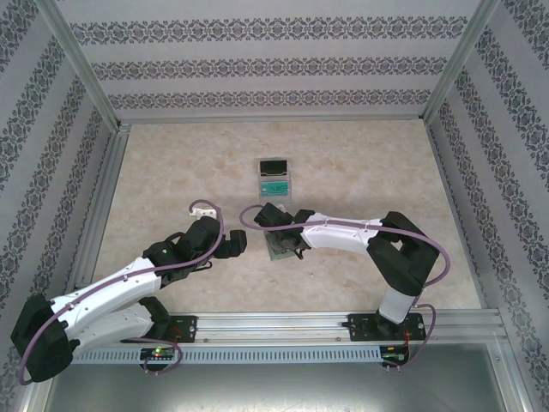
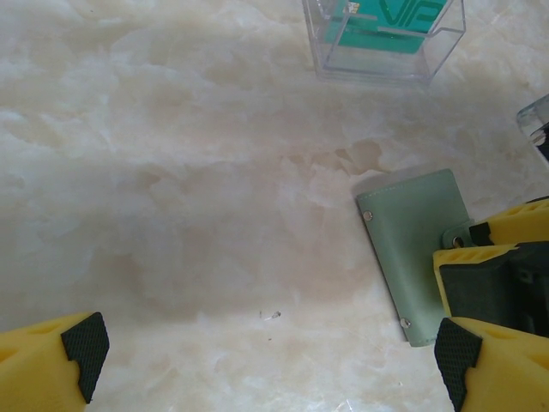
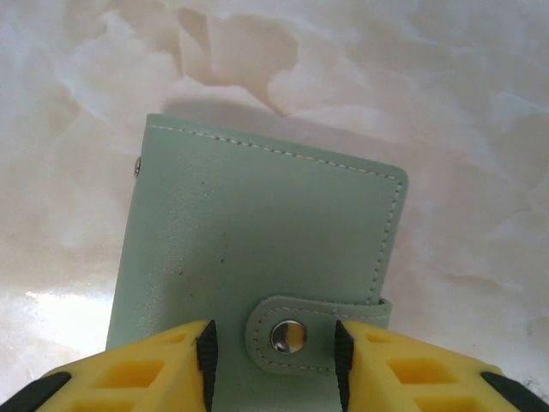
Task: Take the credit cards out of the card holder
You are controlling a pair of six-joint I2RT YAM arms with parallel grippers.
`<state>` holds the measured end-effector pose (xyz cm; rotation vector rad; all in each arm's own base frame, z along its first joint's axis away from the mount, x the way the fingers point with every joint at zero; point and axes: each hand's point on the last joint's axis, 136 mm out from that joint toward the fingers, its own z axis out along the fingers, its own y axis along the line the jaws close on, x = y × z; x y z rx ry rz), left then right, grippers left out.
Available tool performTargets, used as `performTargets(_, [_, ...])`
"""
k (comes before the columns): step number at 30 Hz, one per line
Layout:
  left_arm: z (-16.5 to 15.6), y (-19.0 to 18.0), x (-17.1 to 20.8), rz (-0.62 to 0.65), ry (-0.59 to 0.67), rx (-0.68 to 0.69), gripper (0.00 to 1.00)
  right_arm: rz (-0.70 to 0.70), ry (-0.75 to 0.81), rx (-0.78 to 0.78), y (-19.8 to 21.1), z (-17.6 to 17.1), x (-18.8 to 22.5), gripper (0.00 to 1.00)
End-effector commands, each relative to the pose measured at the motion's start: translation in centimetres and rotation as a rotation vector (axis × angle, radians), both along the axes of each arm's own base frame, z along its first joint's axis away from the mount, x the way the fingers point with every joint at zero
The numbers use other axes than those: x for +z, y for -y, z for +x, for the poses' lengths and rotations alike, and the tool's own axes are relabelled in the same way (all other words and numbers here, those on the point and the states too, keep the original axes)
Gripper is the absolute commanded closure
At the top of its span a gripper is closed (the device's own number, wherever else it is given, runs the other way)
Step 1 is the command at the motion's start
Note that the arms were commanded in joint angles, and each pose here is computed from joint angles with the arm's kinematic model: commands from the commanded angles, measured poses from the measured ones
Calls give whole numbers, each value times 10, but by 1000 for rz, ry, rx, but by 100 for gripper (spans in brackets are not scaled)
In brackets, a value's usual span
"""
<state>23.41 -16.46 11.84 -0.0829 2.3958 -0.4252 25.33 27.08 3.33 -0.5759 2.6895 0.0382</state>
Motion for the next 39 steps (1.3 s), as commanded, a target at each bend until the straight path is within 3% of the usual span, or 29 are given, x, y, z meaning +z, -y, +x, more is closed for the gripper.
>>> performTargets(1, [2,8,6,-20,18,-3,0,4,-16,13,-5,0,-6,57])
performTargets(16, [2,18,4,-30,4,-27,0,26,-5,5,2,1,-6,90])
performTargets(18, [1,23,5,-53,-1,-33,0,41,-3,7,0,-1,-2,100])
performTargets(20, [0,32,5,-106,-7,-42,4,66,-1,9,-4,-2,2,100])
performTargets(22, [-2,42,3,-171,-19,-49,20,93,3,13,-8,-4,7,100])
performTargets(27, [0,60,-4,-309,-55,-24,84,175,2,14,-19,-8,19,100])
performTargets(29, [2,64,-11,-337,-76,-2,100,207,-3,10,-23,-9,21,100])
performTargets(39, [16,99,-37,-419,-163,-6,100,276,-42,11,-34,-16,16,100])
